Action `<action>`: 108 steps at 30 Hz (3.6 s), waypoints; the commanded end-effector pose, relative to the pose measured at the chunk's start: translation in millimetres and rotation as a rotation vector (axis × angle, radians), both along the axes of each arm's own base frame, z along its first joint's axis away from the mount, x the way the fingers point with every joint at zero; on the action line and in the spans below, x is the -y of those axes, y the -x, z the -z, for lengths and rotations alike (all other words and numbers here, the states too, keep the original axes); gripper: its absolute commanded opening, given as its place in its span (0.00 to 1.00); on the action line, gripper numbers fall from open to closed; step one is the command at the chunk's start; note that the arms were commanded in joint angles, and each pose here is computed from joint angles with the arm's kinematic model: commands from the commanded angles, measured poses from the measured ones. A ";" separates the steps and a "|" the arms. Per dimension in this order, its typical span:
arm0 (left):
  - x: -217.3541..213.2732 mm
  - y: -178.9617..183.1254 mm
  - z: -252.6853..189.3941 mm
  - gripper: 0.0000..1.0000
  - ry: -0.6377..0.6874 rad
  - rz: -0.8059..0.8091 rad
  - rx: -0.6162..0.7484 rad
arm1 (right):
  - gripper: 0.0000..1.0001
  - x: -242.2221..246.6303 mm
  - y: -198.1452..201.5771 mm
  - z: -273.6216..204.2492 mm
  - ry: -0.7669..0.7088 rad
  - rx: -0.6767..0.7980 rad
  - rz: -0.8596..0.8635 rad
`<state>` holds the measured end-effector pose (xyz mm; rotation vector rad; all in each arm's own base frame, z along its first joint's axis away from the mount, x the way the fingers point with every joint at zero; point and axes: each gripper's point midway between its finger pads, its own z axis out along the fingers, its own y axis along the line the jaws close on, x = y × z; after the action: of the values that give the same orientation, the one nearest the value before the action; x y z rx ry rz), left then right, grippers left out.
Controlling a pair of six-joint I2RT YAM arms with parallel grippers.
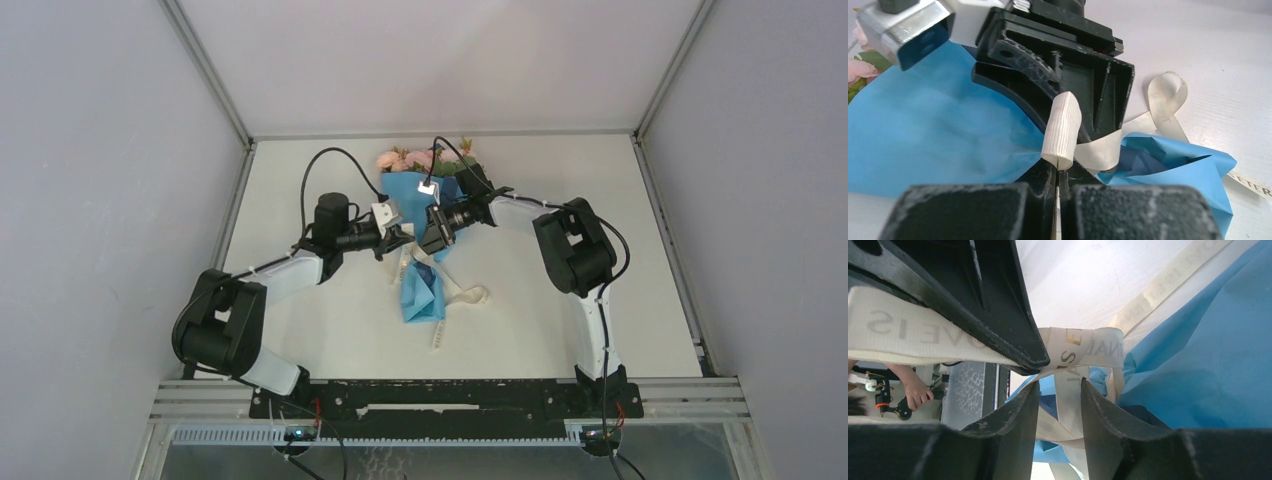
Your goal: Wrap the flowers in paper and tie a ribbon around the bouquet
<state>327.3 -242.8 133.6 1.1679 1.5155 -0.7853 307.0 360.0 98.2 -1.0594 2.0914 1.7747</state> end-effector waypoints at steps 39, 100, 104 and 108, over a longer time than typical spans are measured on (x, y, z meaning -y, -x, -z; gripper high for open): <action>-4.3 -18.8 -12.7 0.00 0.047 -0.075 0.022 | 0.13 -8.1 -40.5 5.7 0.155 0.332 0.506; 26.7 27.2 9.8 0.00 -0.123 0.140 0.169 | 0.00 71.8 -63.7 -57.7 0.085 0.157 0.980; 20.0 7.4 14.9 0.00 -0.177 0.045 0.207 | 0.00 86.1 -63.5 -55.2 0.102 0.151 1.032; -2.4 -26.7 11.5 0.00 -0.192 -0.169 0.195 | 0.00 115.1 -60.4 -45.5 0.098 0.101 1.113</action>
<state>314.6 -263.9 108.4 1.3572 1.4616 -0.5898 355.3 267.2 113.8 -0.0254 2.1698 1.0006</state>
